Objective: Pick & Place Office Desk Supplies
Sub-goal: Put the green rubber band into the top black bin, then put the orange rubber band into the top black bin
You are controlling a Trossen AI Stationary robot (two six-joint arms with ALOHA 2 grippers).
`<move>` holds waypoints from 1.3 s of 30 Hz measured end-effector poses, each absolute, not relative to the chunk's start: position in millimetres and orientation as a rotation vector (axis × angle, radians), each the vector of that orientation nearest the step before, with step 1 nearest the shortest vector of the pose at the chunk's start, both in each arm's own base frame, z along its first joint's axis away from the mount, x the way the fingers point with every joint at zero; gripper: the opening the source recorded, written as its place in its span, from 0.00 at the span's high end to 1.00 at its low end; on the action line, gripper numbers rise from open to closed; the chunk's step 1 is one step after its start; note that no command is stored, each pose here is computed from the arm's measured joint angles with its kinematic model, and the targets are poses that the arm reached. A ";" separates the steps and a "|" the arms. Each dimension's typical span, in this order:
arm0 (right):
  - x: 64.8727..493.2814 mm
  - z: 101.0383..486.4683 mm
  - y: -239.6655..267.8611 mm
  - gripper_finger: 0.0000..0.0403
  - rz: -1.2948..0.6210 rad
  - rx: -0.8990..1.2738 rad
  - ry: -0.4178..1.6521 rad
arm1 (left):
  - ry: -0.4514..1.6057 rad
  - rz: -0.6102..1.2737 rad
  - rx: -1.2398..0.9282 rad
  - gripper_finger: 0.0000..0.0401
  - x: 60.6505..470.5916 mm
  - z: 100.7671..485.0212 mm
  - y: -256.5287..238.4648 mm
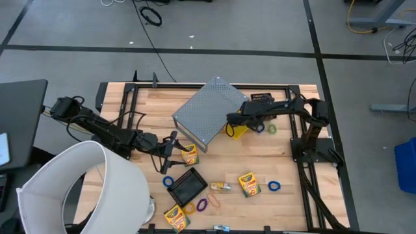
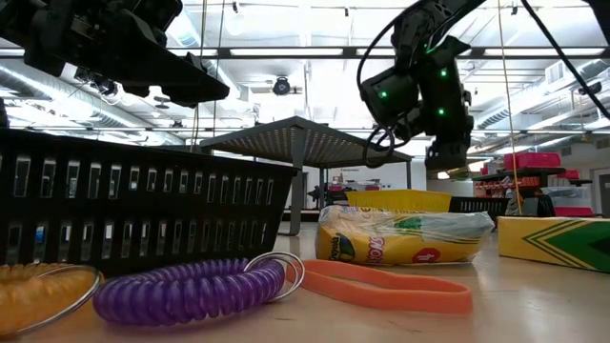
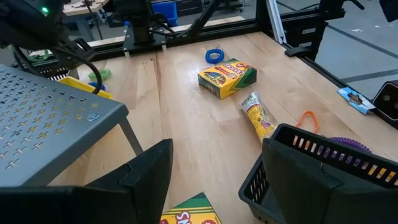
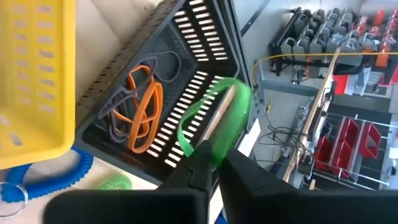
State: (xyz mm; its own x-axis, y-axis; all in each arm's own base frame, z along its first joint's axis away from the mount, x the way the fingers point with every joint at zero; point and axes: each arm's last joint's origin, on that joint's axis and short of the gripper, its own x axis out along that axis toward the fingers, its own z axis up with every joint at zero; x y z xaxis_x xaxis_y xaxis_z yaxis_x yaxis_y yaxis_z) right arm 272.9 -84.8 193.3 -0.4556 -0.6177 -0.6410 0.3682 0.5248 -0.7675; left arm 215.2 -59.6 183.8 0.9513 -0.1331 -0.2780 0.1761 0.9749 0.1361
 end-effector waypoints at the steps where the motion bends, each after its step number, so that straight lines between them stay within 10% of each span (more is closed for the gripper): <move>1: 272.6 193.2 -85.6 0.90 -1.145 -0.207 1.705 | 0.271 -0.158 0.161 0.38 215.2 183.8 -59.6; 17: 272.2 191.9 -82.7 0.48 -1.106 -0.129 1.740 | 0.271 -0.157 0.161 0.38 215.2 183.8 -59.6; 39: 293.9 178.8 94.2 0.53 -0.407 0.027 1.603 | 0.272 -0.157 0.154 0.38 215.2 183.8 -59.6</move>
State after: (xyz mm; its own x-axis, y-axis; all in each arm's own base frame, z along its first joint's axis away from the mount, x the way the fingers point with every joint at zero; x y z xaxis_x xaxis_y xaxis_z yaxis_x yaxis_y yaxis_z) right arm 293.9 94.2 178.8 -0.0823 -0.2278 -0.9702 0.2624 0.9342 -0.2416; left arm 215.2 -59.6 183.8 0.9513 -0.1331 -0.2780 0.1745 0.9761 0.1299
